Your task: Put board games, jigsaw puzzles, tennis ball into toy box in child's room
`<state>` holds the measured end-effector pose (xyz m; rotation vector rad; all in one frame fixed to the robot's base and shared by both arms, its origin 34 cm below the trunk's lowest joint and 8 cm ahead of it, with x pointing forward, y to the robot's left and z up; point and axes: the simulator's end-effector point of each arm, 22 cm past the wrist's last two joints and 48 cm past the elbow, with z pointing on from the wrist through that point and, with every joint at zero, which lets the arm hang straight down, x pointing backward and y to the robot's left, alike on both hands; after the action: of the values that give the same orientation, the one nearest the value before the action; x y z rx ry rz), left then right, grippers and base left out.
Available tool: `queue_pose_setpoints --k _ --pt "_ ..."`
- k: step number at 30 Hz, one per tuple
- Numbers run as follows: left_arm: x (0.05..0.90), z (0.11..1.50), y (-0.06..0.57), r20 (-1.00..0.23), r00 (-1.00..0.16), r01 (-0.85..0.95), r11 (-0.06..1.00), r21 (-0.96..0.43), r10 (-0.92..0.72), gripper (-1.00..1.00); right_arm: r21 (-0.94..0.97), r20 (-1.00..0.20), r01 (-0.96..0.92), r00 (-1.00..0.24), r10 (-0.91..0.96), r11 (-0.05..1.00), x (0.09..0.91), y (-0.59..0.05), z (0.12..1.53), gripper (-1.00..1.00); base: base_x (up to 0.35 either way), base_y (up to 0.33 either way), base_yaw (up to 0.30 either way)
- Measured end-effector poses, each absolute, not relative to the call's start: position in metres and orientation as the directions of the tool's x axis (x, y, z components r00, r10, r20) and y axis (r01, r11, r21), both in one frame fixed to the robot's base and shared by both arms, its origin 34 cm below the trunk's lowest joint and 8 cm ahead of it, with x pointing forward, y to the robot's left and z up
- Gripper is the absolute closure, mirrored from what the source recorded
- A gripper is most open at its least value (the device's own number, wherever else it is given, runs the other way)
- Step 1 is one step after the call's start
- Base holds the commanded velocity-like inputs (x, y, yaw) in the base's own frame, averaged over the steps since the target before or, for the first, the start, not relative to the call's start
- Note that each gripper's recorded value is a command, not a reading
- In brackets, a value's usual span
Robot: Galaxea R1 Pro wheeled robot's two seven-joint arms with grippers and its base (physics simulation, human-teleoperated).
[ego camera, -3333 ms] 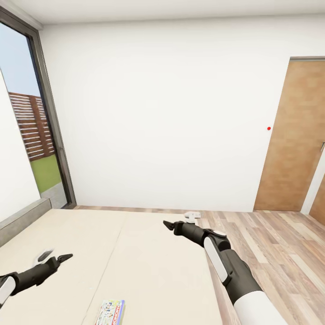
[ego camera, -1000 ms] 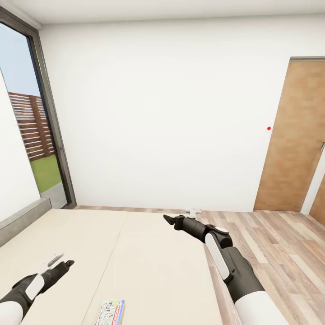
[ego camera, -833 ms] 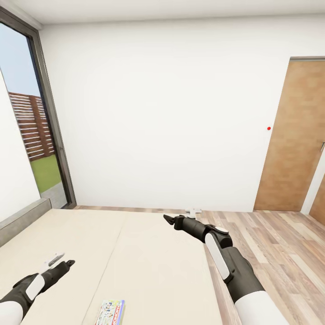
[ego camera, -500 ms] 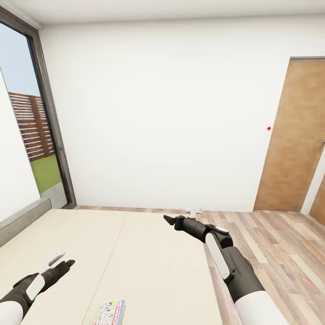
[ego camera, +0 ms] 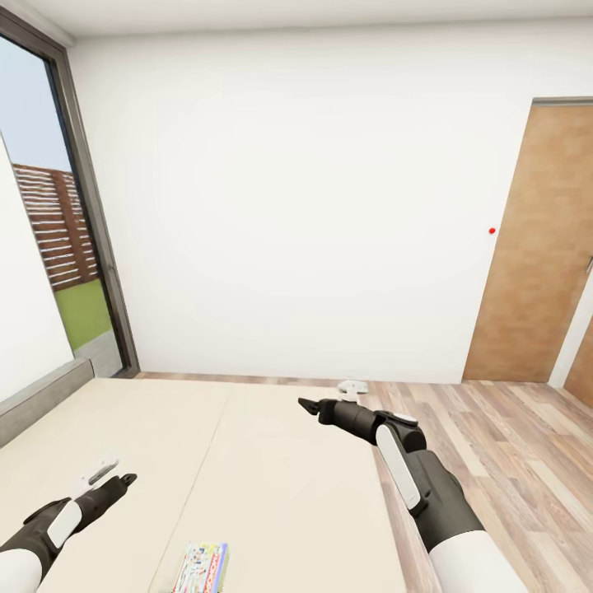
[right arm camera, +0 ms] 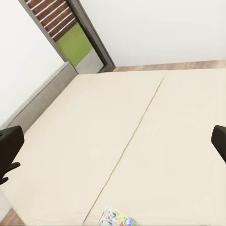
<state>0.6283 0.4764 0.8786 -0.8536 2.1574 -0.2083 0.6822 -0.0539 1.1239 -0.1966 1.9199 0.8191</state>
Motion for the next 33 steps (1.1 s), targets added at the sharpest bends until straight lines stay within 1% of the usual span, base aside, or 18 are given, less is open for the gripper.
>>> queue_pose_setpoints --k 33 --pt "0.622 0.853 0.478 -0.597 -0.492 -0.525 0.763 -0.377 -0.634 -1.00 0.478 -0.818 -0.439 -0.538 0.203 0.761 0.688 -0.057 1.090 -1.00 0.000 0.000 0.000"
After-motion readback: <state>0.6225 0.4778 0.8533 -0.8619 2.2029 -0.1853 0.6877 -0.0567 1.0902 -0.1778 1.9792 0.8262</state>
